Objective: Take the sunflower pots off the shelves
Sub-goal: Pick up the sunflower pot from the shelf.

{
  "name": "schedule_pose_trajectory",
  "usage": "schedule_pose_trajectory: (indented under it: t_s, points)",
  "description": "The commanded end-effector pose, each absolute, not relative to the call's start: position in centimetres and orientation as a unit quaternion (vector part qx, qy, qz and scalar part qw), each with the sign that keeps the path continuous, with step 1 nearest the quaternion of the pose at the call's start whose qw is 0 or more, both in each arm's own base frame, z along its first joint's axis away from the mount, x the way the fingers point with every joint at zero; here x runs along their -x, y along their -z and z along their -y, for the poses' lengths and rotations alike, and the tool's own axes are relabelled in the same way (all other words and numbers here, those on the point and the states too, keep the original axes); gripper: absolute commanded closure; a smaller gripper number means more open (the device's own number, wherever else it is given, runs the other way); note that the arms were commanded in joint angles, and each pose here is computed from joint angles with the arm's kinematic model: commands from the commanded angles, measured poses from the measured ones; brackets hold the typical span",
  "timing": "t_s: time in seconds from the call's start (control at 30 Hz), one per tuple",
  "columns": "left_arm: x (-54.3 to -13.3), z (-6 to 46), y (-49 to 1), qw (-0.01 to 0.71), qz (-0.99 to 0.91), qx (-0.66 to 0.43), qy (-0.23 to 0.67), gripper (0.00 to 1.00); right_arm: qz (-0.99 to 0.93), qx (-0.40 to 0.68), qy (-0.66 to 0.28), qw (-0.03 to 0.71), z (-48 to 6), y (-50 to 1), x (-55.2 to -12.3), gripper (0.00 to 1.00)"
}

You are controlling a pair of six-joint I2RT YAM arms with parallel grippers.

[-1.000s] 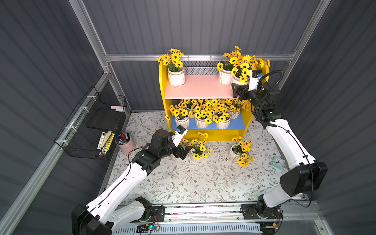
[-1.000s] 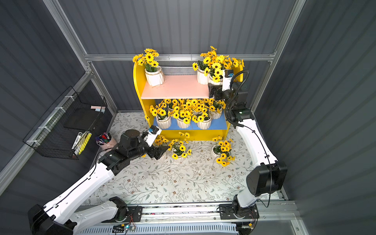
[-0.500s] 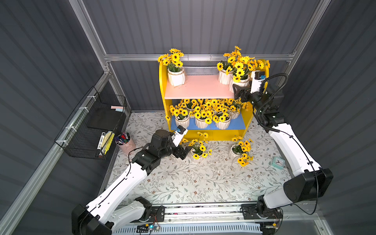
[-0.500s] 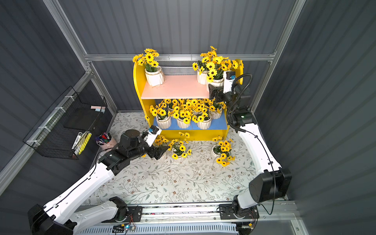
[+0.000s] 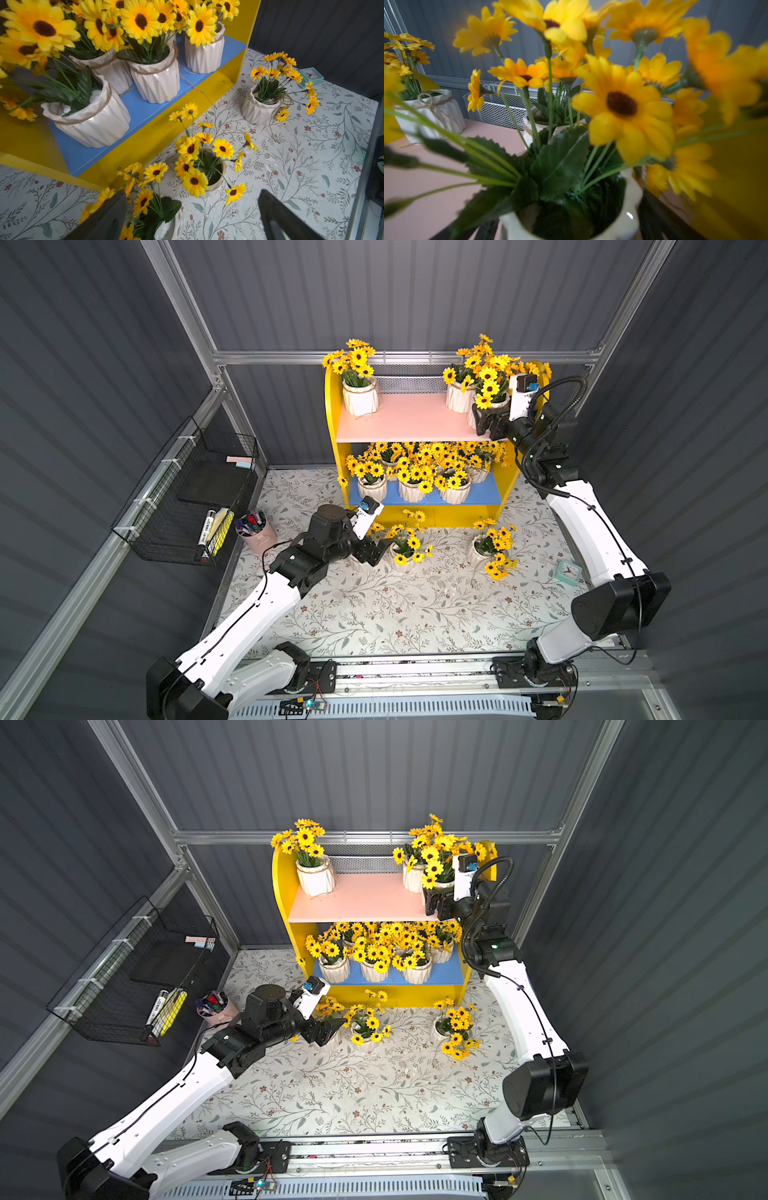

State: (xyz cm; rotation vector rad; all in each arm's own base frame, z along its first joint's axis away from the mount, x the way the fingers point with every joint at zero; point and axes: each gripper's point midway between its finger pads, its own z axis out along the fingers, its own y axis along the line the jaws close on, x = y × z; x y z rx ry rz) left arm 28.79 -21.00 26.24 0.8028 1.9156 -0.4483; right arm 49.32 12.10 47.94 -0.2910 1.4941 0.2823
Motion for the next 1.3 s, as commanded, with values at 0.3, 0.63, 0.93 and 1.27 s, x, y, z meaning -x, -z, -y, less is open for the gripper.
schedule_pose_trajectory:
  t_s: [0.3, 0.63, 0.93, 1.27]
  points:
    - [-28.4, 20.9, -26.0, 0.487, -0.783, -0.342, 0.182, 0.01, -0.673, 0.138, -0.123, 0.716, -12.3, -48.3, -50.7, 0.01]
    - [-28.3, 20.8, -26.0, 0.487, -0.782, -0.346, 0.179, 0.01, -0.661, 0.150, -0.122, 0.725, -12.5, -48.2, -49.9, 0.08]
    - [-28.3, 20.9, -26.0, 0.486, -0.781, -0.347, 0.181, 0.00, -0.647, 0.157, -0.117, 0.737, -12.3, -49.2, -48.3, 0.44]
    - [-28.2, 20.9, -26.0, 0.485, -0.782, -0.347, 0.182, 0.01, -0.640, 0.128, -0.094, 0.752, -11.0, -50.0, -48.3, 0.77]
